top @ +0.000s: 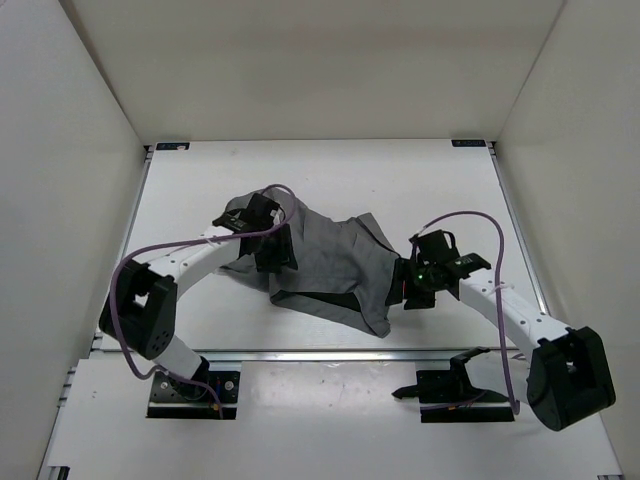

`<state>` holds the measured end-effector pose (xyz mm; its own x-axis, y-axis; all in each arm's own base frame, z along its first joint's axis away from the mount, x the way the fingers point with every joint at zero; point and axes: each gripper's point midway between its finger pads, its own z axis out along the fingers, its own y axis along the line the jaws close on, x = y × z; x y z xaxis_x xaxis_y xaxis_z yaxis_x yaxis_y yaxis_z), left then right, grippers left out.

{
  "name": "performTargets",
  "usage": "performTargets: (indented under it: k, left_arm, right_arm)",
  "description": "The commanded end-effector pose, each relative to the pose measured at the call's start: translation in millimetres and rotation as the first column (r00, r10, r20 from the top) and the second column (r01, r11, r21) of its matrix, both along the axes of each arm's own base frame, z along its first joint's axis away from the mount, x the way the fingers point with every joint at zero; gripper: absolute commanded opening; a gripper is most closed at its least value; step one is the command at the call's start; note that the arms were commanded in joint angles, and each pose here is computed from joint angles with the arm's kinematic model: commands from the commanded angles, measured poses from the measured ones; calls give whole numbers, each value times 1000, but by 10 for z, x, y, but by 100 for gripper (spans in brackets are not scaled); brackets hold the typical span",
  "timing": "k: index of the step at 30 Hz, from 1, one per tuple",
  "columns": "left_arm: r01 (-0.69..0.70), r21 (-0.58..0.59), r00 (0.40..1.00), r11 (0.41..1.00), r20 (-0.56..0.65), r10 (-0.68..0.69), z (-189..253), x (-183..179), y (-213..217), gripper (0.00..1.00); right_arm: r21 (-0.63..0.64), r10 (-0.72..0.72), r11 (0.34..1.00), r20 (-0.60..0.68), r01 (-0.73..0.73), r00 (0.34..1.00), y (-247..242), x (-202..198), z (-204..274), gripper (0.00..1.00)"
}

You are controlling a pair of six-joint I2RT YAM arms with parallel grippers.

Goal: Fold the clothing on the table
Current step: Flatten the skirt out

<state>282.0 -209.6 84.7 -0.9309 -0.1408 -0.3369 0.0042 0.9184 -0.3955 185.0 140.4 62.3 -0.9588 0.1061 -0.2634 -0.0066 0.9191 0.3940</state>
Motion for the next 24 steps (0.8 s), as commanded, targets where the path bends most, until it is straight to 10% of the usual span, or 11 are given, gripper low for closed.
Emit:
performTargets:
  k: [1,24]
  left_arm:
    - [-26,71,999,997,-24,27,-102,-61,119,59]
    - [-36,157,997,987,-68,47,-209,-486,454,62]
  right_arm:
    - [34,-23,999,26,22,999,12,11,39,50]
    - [68,-33,997,-7,34,999,-2,-139,-141,52]
